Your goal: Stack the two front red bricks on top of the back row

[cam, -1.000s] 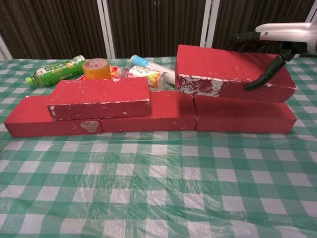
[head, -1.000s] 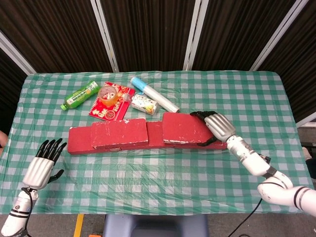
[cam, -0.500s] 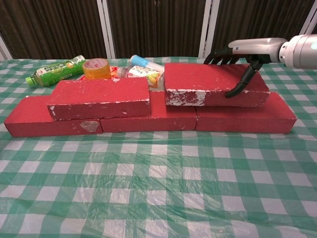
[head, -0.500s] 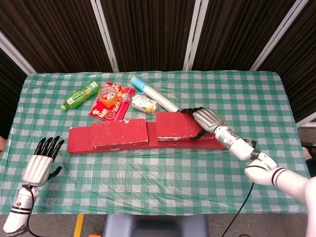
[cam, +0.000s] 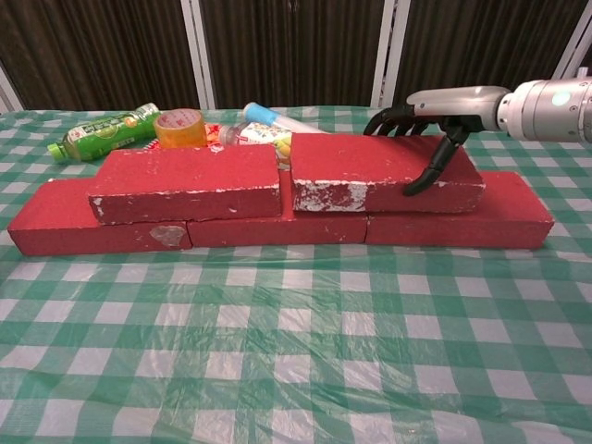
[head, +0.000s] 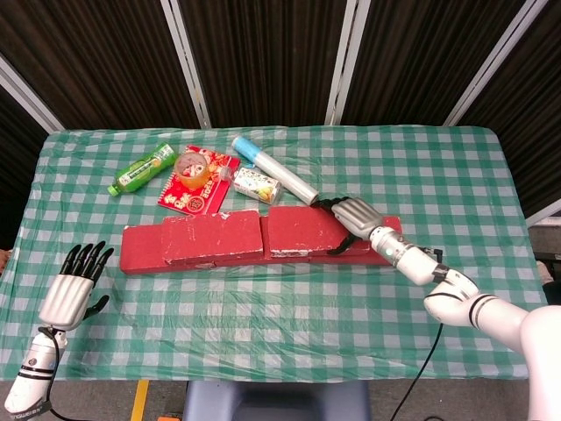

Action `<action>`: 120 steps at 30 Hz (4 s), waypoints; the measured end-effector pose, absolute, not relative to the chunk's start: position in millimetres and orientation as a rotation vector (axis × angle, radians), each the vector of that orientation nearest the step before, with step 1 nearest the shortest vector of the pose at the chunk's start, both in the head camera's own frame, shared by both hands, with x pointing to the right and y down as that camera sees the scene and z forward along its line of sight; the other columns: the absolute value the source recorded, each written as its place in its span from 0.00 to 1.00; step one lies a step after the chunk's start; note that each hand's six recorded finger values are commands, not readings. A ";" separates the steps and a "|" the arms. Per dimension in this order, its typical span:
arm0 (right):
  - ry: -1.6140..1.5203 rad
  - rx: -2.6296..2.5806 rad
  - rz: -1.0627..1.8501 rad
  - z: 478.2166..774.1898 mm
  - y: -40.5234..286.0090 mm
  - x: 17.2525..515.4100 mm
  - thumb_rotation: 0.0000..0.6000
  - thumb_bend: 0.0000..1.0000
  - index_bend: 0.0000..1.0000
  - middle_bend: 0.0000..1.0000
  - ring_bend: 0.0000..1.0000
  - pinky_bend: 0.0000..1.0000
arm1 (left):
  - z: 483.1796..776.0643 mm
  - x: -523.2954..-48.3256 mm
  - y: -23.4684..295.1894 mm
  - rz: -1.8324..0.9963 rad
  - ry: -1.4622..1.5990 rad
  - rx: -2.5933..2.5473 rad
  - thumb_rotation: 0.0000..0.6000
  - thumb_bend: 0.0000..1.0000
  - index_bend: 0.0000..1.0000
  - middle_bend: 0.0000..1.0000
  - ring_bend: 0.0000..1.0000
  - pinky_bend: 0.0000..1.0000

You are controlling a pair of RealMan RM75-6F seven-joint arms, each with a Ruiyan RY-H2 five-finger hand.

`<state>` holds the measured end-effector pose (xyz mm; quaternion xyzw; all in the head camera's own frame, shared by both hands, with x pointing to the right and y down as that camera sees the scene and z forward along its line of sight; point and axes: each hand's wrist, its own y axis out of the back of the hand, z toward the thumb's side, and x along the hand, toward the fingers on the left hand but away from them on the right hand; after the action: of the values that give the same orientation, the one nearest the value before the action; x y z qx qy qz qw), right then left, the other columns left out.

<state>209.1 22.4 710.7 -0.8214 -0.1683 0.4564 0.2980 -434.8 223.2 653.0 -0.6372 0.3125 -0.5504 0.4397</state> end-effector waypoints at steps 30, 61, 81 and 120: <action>-0.405 -2.140 1.261 709.2 27.2 200.0 1.00 0.11 0.09 0.19 0.15 0.38 | 653.8 -433.8 223.2 -1.364 0.775 -1.603 1.00 0.25 0.00 0.00 0.00 0.06; -0.490 -2.089 1.274 688.8 27.4 219.0 0.92 0.03 0.00 0.06 0.00 0.19 | 647.8 -431.1 225.0 -1.336 0.780 -1.606 1.00 0.25 0.00 0.00 0.00 0.06; -0.486 -1.861 1.424 664.1 52.7 367.9 0.91 0.19 0.42 0.03 0.00 0.01 | 649.1 -421.1 227.3 -1.319 0.763 -1.609 1.00 0.24 0.00 0.00 0.00 0.06; -0.386 -2.002 1.359 706.5 67.1 290.4 0.88 0.19 0.32 0.02 0.00 0.00 | 646.2 -430.3 224.5 -1.339 0.780 -1.602 1.00 0.25 0.00 0.00 0.00 0.06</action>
<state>290.4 67.1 706.5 -0.7687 -0.1483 0.5218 0.3389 -430.3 224.5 646.2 -0.6451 0.3142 -0.5393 0.4408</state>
